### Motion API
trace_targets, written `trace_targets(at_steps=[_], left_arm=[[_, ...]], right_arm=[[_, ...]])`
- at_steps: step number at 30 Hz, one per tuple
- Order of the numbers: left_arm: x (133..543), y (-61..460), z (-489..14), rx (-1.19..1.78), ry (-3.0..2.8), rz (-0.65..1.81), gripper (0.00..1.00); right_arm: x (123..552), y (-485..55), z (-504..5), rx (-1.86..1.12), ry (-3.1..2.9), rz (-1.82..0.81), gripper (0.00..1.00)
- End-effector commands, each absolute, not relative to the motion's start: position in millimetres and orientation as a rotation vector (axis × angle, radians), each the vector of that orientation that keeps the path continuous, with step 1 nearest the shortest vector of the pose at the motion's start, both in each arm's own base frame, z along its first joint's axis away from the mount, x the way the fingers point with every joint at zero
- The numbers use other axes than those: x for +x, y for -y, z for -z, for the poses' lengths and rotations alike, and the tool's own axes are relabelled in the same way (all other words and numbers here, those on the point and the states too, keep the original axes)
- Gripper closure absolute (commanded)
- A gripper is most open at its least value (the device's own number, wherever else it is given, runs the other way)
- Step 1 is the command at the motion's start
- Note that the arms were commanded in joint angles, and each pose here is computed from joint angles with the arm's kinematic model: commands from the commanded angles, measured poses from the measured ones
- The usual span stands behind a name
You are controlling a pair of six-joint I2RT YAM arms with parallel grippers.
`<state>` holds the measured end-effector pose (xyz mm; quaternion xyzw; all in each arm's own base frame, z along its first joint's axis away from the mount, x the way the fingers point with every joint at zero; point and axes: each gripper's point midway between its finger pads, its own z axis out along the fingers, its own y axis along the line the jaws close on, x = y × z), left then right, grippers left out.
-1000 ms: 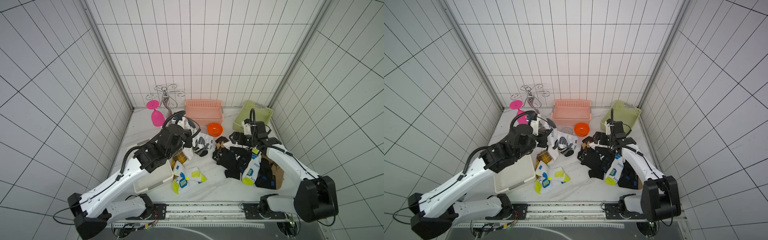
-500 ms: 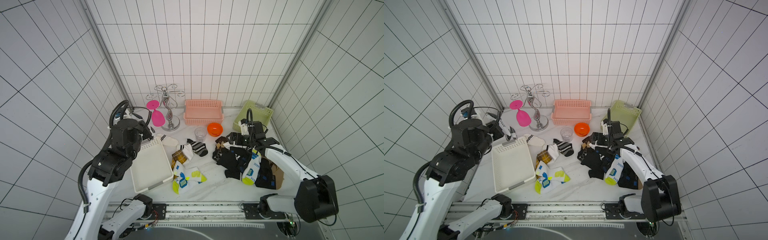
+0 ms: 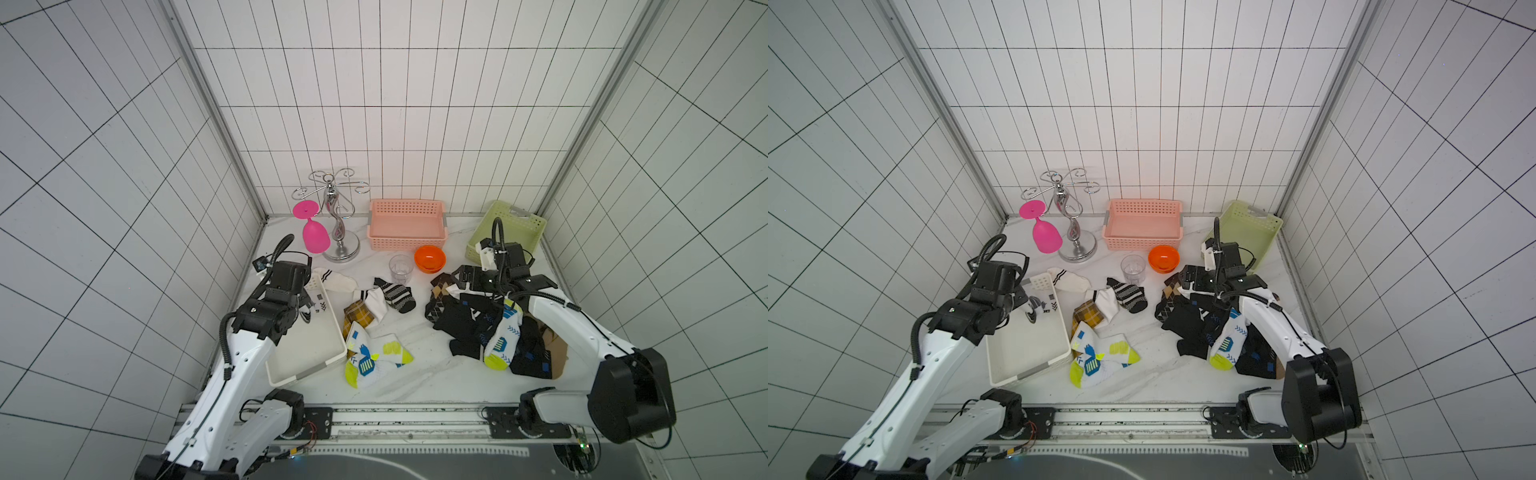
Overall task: Sort the socks into the basket by color
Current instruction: Place the sock in the bin.
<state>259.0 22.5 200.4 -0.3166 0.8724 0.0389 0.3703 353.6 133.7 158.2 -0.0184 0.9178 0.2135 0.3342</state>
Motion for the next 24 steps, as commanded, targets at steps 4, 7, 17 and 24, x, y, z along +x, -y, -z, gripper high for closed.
trace_targets(at_steps=[4,7,17,24], left_arm=[[274,-21,-178,-0.932,-2.158,0.02,1.0],[277,-19,-164,-0.935,-2.205,-0.003,0.93],[277,-11,-168,-0.91,-2.264,0.024,0.3],[277,-1,-171,-0.877,-2.238,0.119,0.31]], right_arm=[[358,-142,-163,-0.09,-2.383,-0.572,0.03],[358,-144,-160,-0.09,-2.393,-0.58,0.03],[359,-145,-154,-0.091,-2.408,-0.584,0.03],[361,-147,-150,-0.092,-2.417,-0.592,0.03]])
